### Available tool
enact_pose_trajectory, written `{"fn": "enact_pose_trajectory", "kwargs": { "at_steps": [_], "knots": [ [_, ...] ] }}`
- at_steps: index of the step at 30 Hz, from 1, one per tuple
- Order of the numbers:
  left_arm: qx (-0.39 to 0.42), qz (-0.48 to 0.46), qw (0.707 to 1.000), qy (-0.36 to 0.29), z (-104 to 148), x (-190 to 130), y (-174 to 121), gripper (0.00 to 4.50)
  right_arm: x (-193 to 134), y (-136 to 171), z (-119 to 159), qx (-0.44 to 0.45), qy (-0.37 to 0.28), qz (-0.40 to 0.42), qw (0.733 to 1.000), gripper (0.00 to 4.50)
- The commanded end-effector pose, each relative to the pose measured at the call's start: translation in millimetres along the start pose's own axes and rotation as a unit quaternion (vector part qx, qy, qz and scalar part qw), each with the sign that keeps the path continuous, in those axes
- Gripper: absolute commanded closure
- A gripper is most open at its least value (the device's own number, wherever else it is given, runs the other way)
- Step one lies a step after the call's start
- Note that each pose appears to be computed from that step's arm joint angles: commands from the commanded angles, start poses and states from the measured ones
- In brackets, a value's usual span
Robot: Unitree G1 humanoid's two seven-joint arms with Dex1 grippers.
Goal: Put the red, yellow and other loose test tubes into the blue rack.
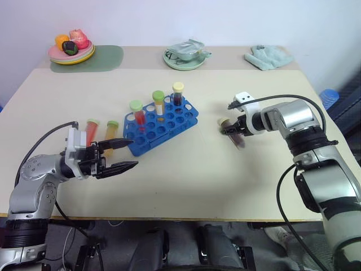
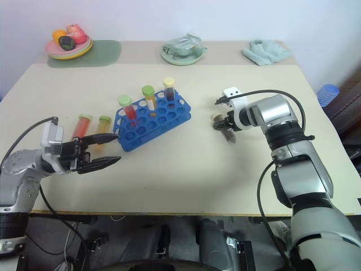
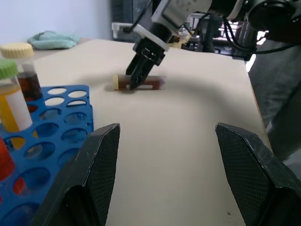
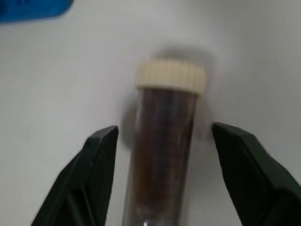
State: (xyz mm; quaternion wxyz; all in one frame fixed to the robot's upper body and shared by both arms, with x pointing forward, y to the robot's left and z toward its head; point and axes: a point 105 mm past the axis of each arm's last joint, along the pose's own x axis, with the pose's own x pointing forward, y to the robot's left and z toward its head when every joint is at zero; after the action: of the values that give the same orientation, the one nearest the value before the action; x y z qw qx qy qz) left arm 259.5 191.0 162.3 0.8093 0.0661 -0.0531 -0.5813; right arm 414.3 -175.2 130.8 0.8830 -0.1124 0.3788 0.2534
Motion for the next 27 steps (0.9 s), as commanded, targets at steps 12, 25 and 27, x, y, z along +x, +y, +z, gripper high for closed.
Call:
{"fn": "enact_pose_trajectory", "kwargs": {
  "at_steps": [12, 25, 27],
  "knots": [
    [0.022, 0.015, 1.000, -0.011, 9, -5, -7, 1.14, 9, 5, 17, -0.050, -0.020, 0.008, 0.998, 3.56],
    [-0.010, 0.086, 0.995, -0.039, -5, -16, 2, 1.14, -117, 78, 119, -0.086, -0.489, 0.111, 0.861, 3.56],
    [-0.017, 0.100, 0.994, -0.050, -8, -15, 4, 1.14, -112, 77, 119, -0.063, -0.535, 0.087, 0.838, 3.56]
  ]
}}
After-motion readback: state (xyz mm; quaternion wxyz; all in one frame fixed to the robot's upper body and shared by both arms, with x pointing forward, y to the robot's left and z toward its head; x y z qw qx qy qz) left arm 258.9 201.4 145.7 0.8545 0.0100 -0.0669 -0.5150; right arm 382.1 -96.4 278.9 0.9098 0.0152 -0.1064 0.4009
